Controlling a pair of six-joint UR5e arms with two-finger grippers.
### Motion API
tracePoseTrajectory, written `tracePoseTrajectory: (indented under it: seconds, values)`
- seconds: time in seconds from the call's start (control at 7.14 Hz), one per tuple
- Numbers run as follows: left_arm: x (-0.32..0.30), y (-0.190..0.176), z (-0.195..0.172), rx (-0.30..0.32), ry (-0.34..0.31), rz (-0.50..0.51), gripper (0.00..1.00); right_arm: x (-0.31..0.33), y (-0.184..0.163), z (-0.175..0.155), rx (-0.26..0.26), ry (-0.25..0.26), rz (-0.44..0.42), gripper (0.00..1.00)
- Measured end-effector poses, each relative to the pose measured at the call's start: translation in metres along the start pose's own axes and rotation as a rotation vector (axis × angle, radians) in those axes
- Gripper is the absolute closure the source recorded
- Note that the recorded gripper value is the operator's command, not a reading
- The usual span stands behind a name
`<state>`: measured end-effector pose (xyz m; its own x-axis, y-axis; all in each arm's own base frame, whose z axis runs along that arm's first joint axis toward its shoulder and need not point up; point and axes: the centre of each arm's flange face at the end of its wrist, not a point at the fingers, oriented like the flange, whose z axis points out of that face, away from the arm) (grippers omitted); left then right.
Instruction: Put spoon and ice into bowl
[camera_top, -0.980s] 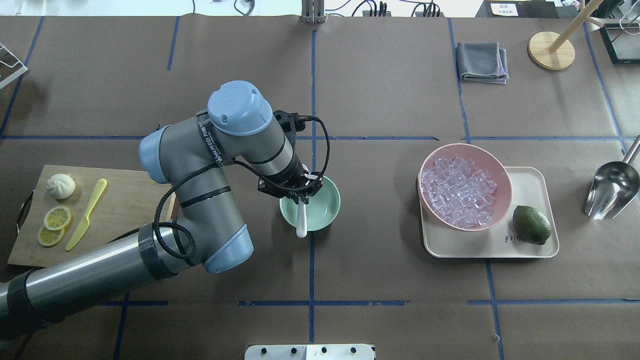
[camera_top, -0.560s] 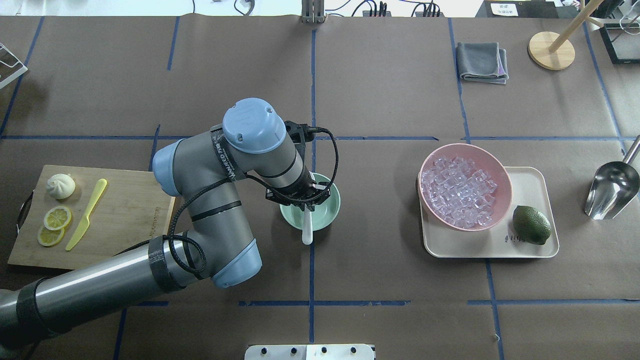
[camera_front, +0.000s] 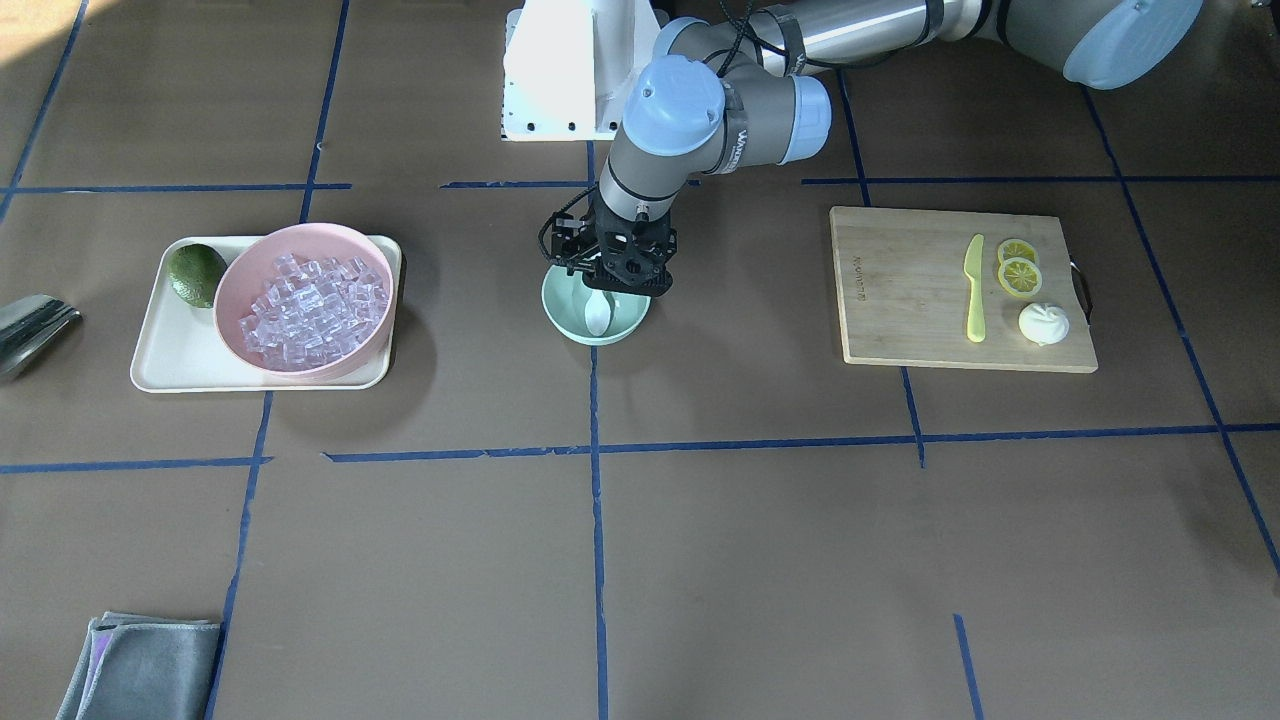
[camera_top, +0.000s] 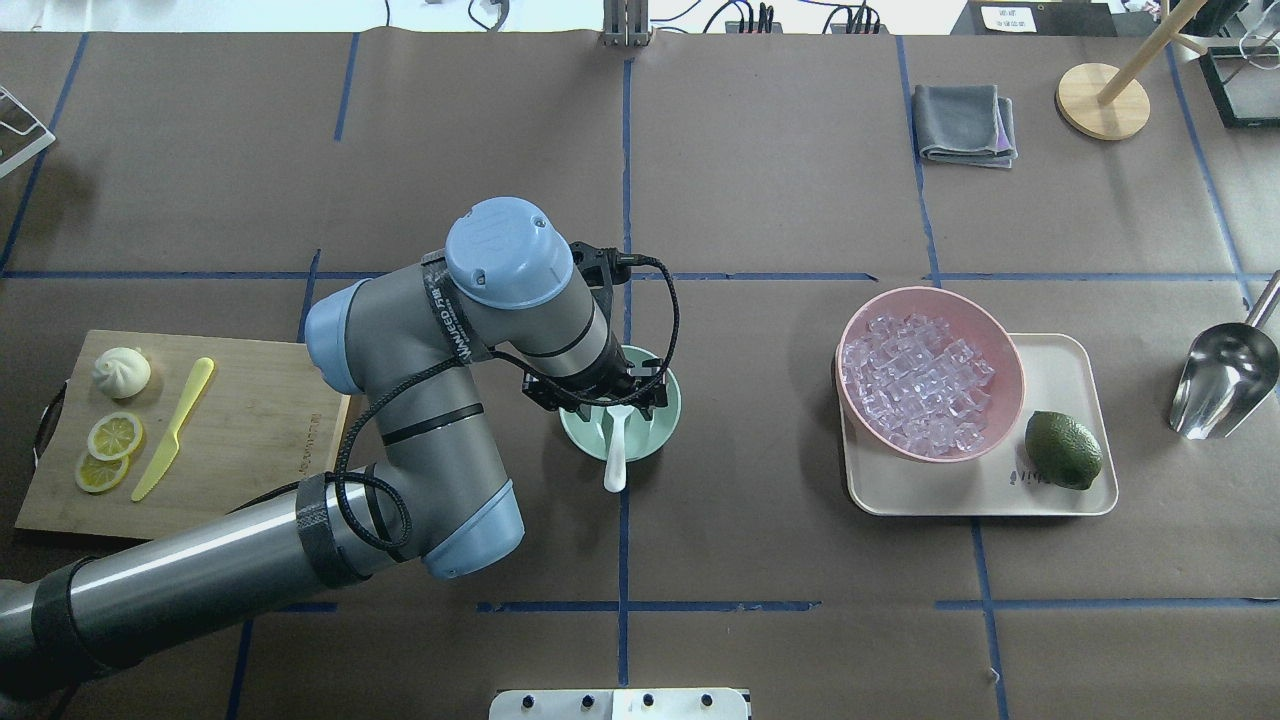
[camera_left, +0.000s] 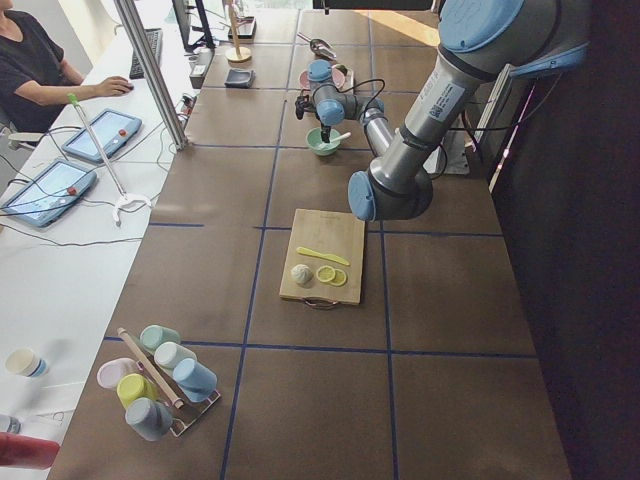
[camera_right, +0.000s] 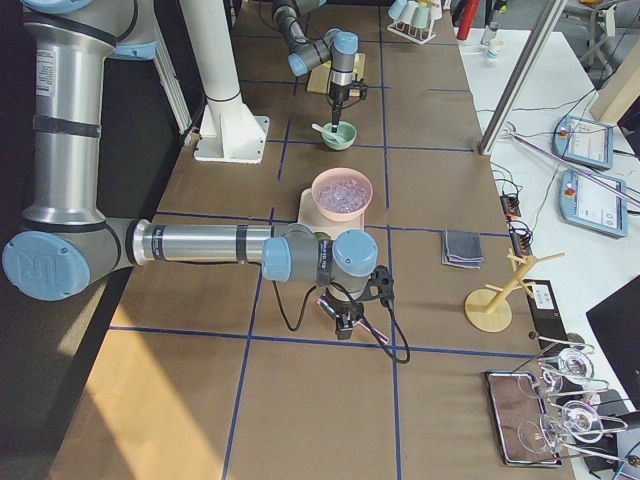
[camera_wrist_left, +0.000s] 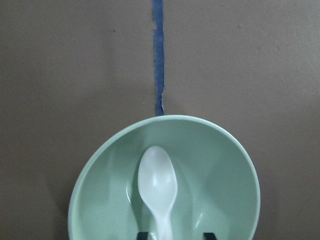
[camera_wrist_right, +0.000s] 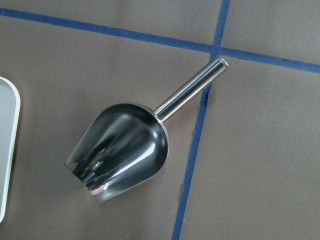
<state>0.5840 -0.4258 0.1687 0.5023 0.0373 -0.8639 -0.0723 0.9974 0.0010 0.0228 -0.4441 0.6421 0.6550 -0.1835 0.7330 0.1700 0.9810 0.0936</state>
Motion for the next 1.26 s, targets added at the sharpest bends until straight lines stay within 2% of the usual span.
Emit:
tracePoseTrajectory:
  seconds: [0.28,0.42,0.56,0.84,0.98,1.26]
  values:
    - [-0.011,0.005,-0.028,0.022,0.024,0.005,0.26,-0.055,-0.015,-0.001,-0.001,-0.076,0.045,0.01]
    - [-0.037,0.007,-0.048,0.038,0.026,-0.001,0.26,-0.109,-0.025,-0.007,0.0,-0.086,0.085,0.01]
    - [-0.067,0.006,-0.069,0.049,0.027,-0.003,0.26,-0.172,-0.037,-0.01,0.018,-0.079,0.112,0.01]
    - [-0.133,0.004,-0.114,0.056,0.033,0.043,0.26,-0.308,-0.073,0.006,0.097,-0.065,0.151,0.02]
    - [-0.175,0.004,-0.138,0.048,0.034,0.07,0.25,-0.359,-0.079,0.02,0.123,-0.057,0.131,0.05]
    - [-0.24,0.005,-0.17,0.036,0.027,0.103,0.24,-0.418,-0.074,0.055,0.147,-0.014,0.055,0.07]
